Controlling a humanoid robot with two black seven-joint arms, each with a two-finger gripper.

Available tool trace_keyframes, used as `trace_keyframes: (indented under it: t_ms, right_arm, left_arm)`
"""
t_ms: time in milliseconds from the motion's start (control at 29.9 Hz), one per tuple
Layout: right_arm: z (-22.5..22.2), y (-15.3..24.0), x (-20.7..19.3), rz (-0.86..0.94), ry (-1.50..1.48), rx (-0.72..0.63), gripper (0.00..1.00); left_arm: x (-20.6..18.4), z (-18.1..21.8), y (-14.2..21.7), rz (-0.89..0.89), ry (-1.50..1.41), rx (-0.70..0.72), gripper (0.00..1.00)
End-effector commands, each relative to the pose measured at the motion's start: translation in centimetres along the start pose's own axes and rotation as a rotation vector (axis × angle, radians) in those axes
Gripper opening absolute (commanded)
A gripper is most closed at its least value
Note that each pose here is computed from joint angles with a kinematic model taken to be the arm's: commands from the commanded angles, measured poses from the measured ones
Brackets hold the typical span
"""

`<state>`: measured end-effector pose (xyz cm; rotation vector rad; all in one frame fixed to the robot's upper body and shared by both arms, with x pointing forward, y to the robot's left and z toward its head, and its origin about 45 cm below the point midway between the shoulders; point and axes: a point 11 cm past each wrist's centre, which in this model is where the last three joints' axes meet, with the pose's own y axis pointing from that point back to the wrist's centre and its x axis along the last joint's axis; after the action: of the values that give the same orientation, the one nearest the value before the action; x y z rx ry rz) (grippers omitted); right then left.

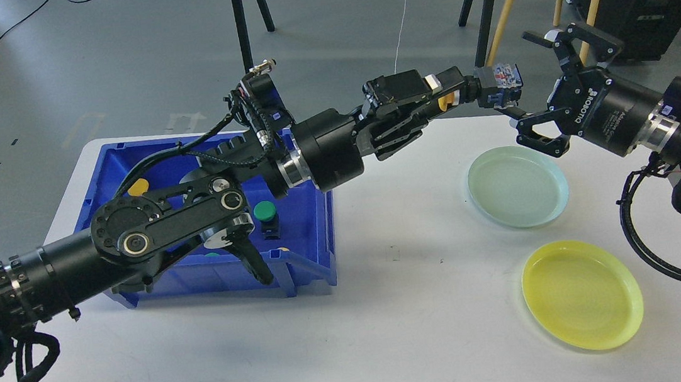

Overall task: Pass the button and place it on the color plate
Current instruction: 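Close the right gripper on the yellow button held by the left gripper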

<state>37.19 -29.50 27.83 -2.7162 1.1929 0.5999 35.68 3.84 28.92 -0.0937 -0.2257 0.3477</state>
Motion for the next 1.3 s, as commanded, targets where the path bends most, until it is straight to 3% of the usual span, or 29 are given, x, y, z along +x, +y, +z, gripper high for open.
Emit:
trace_keyframes:
  t_ms: [0, 334, 769, 1271]
  right_arm:
    - [-0.3, 0.6, -1.4, -0.036, 0.018, 0.01, 0.99]
    - [-3.3, 3.3, -3.6, -0.073, 0.073, 0.105, 0.99]
    - [-1.2, 3.3, -4.9, -0.112, 0.077, 0.029, 0.99]
    - [-2.5, 2.5, -5.8, -0.147, 0.105, 0.045, 0.98]
  left_arm:
    - [0.0, 0.1, -0.1, 0.002, 0.005, -0.003, 0.07]
    - [0.5, 0.0, -0.2, 0.015, -0.001, 0.002, 0.08]
    - [0.5, 0.0, -0.2, 0.014, -0.002, 0.001, 0.08]
    - [0.7, 0.0, -0.2, 0.018, -0.003, 0.004, 0.08]
